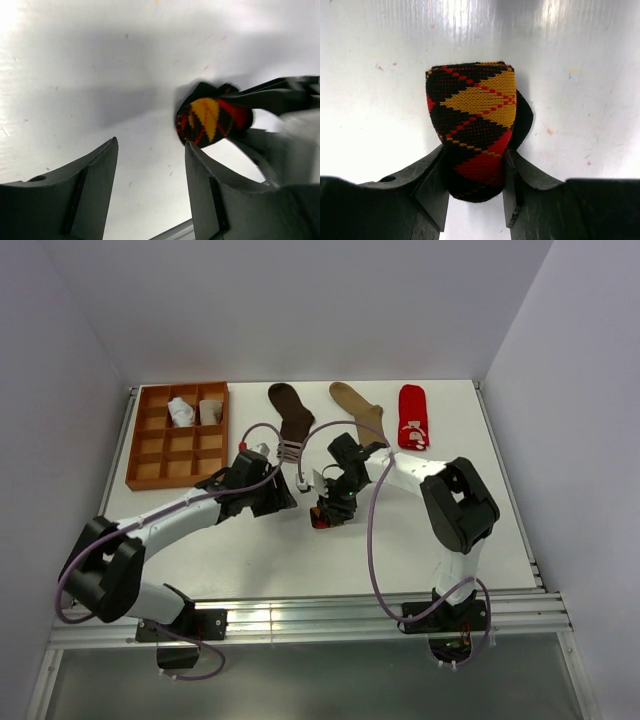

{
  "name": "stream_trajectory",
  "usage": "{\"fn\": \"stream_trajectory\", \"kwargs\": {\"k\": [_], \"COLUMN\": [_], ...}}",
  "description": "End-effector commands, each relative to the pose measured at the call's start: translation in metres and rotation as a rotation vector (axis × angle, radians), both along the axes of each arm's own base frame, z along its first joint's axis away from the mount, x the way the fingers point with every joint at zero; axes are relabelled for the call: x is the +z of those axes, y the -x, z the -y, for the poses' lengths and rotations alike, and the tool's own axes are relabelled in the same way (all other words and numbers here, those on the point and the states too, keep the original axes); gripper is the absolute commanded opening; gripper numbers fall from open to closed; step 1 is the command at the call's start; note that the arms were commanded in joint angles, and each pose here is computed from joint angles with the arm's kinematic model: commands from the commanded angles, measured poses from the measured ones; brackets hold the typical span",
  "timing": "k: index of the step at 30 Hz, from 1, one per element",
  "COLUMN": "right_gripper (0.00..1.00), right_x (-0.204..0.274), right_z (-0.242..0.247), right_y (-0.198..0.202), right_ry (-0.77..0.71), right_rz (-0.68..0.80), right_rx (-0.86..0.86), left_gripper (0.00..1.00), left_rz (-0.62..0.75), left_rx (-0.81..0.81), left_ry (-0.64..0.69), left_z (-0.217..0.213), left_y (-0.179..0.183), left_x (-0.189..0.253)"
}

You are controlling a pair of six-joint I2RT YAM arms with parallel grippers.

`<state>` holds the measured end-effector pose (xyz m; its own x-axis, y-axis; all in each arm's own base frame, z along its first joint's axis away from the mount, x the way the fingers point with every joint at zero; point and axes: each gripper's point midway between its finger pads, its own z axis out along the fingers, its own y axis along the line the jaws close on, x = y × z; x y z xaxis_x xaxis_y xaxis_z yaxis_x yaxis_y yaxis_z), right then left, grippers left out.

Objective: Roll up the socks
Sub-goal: Roll the sock at the center of the board, then pick up the sock at the center of the board.

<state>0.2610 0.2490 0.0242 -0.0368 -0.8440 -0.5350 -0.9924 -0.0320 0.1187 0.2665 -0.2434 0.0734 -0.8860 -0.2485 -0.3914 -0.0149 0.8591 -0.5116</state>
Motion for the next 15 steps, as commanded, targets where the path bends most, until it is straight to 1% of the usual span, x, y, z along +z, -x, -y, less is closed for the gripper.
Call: {"fn": "stream_trajectory", "kwargs": {"k": [1,2,3,4,7,8,9,13,15], "right_gripper": [0.18,0.18,0.18,0.18,0.18,0.17,0.17,0.18,0.18], "right_x": [-0.027,-0.024,-0.022,-0.026,-0.026,-0.03,-0.03,-0.03,-0.033], "right_z": [0.042,0.039,0.038,0.042,0.045,0.044,0.044,0.042,0.044], "right_y": [0.034,0.033,0.035,0.041,0.04,0.039,0.04,0.041,0.042], "right_ry": [0.205,0.203,0.195,0.222,0.249,0.259,0.265,0.28,0.296], "right_rz": [-0.188,-0.198,-0.224,-0.267,-0.302,-0.318,-0.33,-0.387,-0.41], "right_rx": [-0.057,-0.055,-0.051,-0.051,-0.053,-0.055,-0.061,-0.075,-0.087], "left_gripper": [0.6,0.6,0.6,0.59,0.59,0.59,0.59,0.6,0.61], "left_rz": [0.117,0.139,0.189,0.223,0.34,0.396,0.423,0.488,0.534], "left_rx": [0.085,0.091,0.114,0.121,0.106,0.112,0.068,-0.024,-0.108], "left_ry": [0.027,0.036,0.039,0.048,0.006,-0.06,-0.086,-0.229,-0.264], "left_z": [-0.007,-0.013,-0.017,-0.023,-0.025,-0.03,-0.018,0.005,0.021], "left_y": [-0.015,-0.01,-0.015,-0.011,-0.011,-0.015,-0.006,0.004,0.013], "left_x": [0.026,0.029,0.036,0.041,0.053,0.055,0.056,0.045,0.044]}}
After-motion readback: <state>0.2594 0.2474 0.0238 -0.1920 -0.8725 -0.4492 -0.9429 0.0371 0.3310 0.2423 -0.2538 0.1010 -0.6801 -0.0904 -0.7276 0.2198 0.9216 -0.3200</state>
